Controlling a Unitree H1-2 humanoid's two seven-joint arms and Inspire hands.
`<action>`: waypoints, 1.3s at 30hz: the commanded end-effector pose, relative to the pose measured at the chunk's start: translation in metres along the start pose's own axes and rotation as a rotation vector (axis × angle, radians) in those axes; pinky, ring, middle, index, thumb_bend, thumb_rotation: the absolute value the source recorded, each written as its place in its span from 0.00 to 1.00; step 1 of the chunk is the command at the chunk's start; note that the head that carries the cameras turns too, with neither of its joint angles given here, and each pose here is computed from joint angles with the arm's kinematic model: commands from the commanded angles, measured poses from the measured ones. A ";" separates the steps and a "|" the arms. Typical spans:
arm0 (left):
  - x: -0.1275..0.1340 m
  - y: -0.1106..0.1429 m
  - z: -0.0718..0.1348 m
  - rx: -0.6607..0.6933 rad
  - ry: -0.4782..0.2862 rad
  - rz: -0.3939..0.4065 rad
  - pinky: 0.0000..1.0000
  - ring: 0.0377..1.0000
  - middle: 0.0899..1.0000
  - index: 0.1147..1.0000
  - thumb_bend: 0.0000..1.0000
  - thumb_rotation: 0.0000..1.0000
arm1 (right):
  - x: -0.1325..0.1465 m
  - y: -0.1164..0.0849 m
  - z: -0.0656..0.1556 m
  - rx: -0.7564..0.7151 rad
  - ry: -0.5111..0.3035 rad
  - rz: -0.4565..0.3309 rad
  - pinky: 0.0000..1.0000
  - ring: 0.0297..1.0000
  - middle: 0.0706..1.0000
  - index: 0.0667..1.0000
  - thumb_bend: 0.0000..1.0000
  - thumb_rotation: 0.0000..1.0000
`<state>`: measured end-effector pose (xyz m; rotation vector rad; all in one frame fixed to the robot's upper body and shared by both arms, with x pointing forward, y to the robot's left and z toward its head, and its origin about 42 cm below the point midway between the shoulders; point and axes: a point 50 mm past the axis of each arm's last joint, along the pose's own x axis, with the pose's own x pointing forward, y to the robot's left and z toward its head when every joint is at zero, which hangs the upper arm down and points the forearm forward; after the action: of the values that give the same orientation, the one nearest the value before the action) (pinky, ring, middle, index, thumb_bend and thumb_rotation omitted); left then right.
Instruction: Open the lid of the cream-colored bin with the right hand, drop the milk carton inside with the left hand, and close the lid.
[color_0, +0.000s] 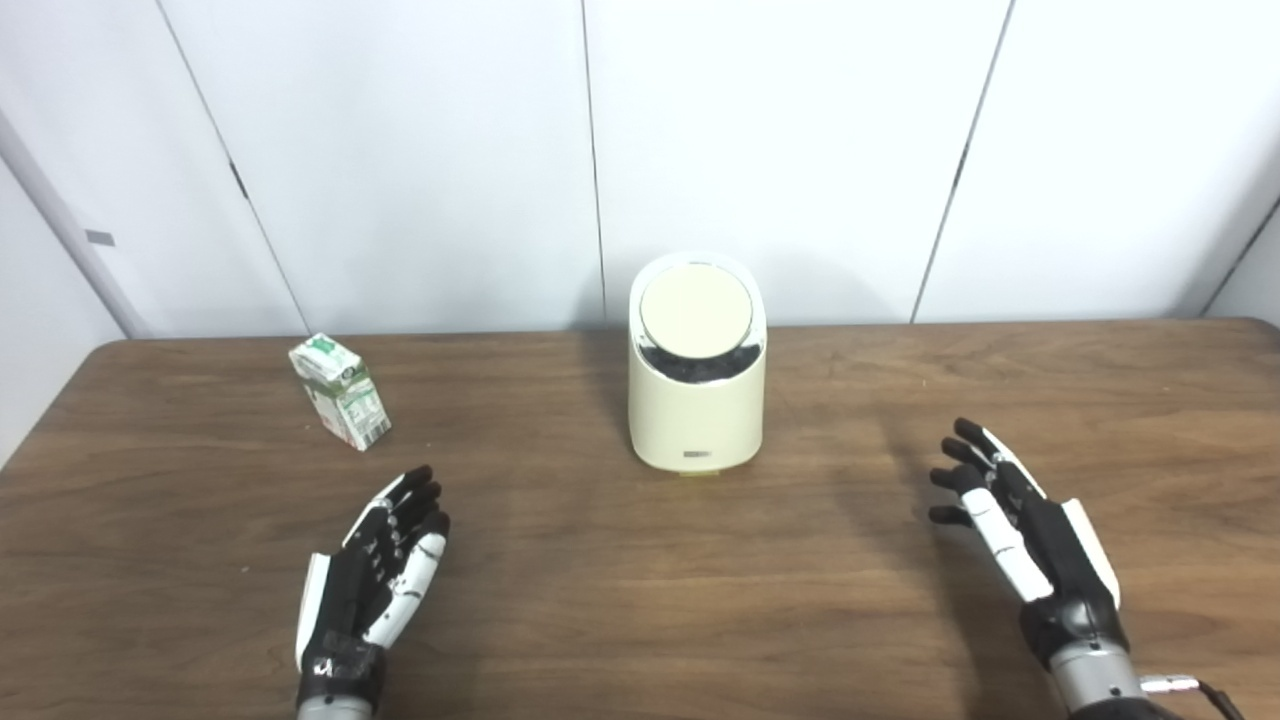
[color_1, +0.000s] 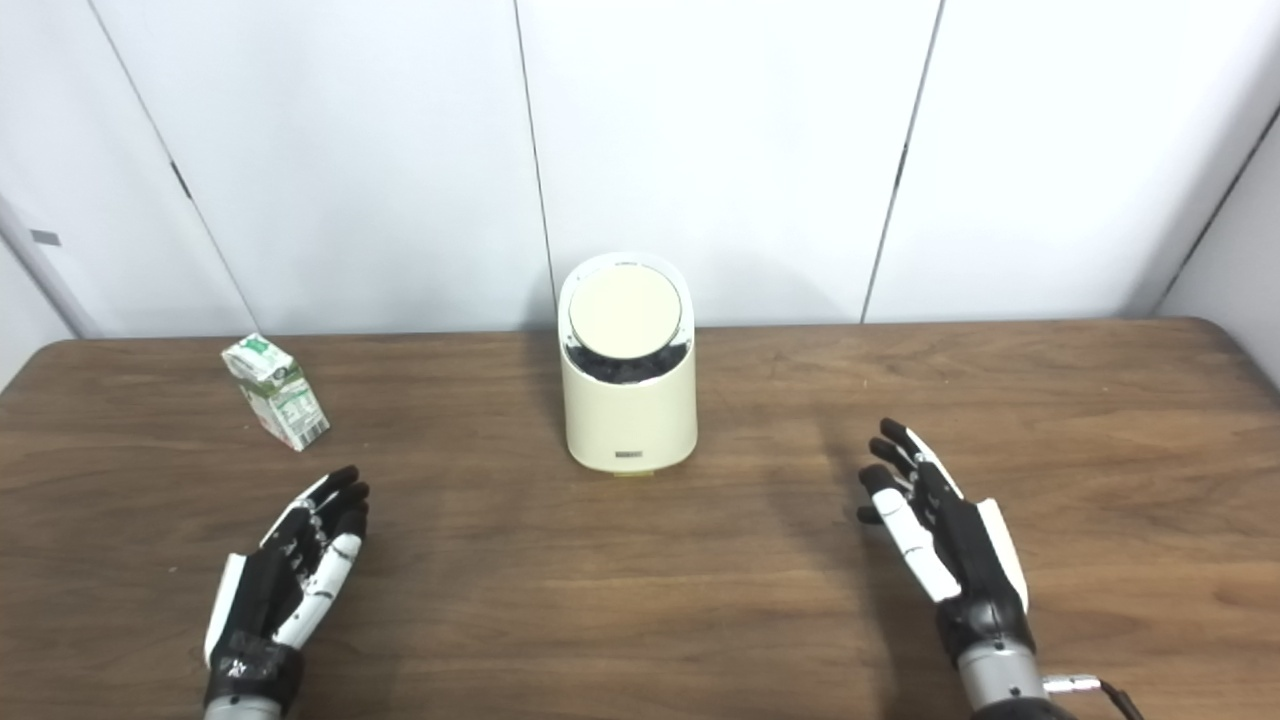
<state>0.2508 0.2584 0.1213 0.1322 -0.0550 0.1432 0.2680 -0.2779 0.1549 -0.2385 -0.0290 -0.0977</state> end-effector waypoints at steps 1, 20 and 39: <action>0.004 0.000 0.003 -0.004 -0.007 -0.004 0.83 0.83 0.82 0.85 0.44 0.49 | 0.006 -0.003 0.019 -0.006 -0.098 -0.014 0.66 0.80 0.87 0.89 0.44 0.80; 0.004 -0.002 0.004 -0.013 0.001 -0.006 0.85 0.84 0.83 0.86 0.43 0.49 | 0.007 -0.003 0.018 -0.001 -0.100 -0.017 0.66 0.80 0.87 0.89 0.45 0.78; -0.007 -0.001 -0.008 0.018 -0.021 -0.036 0.79 0.82 0.83 0.85 0.40 0.48 | 0.052 0.010 0.067 -0.046 -0.162 0.022 0.71 0.81 0.86 0.89 0.75 0.69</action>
<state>0.2476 0.2570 0.1172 0.1427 -0.0828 0.1276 0.3122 -0.2629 0.1949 -0.2765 -0.1080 -0.0588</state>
